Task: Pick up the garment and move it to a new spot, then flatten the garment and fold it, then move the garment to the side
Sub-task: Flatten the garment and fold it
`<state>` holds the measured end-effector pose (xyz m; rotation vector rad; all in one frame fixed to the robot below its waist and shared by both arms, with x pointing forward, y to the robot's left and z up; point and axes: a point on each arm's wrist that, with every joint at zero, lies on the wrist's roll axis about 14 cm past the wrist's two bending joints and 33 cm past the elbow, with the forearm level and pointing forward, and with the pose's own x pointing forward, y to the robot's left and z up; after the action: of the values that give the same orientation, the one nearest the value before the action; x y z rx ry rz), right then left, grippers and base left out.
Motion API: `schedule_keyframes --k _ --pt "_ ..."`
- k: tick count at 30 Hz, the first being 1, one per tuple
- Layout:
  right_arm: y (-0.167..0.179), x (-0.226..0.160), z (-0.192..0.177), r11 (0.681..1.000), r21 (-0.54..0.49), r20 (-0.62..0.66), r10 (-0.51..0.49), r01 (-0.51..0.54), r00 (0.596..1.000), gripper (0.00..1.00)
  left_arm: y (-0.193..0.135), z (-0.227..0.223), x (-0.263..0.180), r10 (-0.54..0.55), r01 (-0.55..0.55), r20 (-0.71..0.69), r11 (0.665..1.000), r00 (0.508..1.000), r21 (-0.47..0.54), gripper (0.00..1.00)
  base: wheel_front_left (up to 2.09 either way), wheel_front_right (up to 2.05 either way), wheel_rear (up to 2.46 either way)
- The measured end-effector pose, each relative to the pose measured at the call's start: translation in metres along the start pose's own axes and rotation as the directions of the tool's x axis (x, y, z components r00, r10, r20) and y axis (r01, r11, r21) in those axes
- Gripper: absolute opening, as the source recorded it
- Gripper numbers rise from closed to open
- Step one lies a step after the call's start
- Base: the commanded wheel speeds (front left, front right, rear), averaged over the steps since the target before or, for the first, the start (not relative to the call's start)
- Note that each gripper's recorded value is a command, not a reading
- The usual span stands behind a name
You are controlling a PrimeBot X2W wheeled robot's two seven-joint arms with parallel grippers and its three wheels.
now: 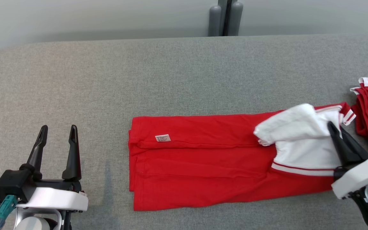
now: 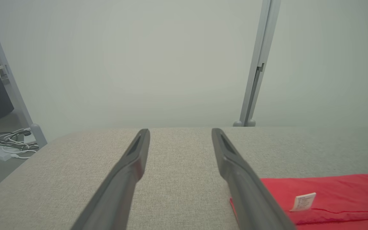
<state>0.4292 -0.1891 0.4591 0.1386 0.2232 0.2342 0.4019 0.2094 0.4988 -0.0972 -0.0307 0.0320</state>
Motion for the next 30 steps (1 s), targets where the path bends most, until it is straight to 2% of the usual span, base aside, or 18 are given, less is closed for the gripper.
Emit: schedule_keyframes --k 4,8,11,15,18,22,30 --pt "0.039 0.002 0.027 0.994 -0.028 0.056 0.106 -0.105 0.993 0.00 -0.002 0.004 -0.002 -0.006 0.006 0.011 1.000 1.000 -0.001 1.00 0.00 0.00 0.00" --pt "0.087 0.003 0.050 0.975 -0.024 0.098 0.222 -0.220 0.970 0.00 -0.004 0.008 -0.005 -0.010 0.010 0.021 1.000 1.000 -0.002 1.00 0.00 0.00 0.00" --pt "0.126 0.005 0.058 0.948 -0.008 0.112 0.316 -0.317 0.942 0.00 -0.004 0.010 -0.007 -0.009 0.009 0.023 1.000 1.000 -0.005 1.00 0.00 0.00 0.00" --pt "0.183 0.009 0.063 0.893 0.041 0.129 0.439 -0.447 0.889 0.00 -0.003 0.010 -0.011 -0.003 0.003 0.022 1.000 1.000 -0.009 1.00 0.00 0.00 0.00" --pt "0.220 0.013 0.062 0.849 0.095 0.136 0.507 -0.520 0.851 0.00 -0.001 0.010 -0.014 0.008 -0.008 0.020 1.000 1.000 -0.012 1.00 0.00 0.00 0.00" --pt "0.254 0.019 0.051 0.799 0.160 0.126 0.566 -0.579 0.815 0.00 0.003 0.011 -0.016 0.017 -0.017 0.022 1.000 1.000 -0.012 1.00 0.00 0.00 0.00" --pt "0.279 0.032 0.003 0.775 0.211 0.019 0.606 -0.595 0.795 0.00 0.012 0.005 -0.021 0.050 -0.050 0.003 0.999 0.999 -0.017 1.00 0.00 0.00 0.00"
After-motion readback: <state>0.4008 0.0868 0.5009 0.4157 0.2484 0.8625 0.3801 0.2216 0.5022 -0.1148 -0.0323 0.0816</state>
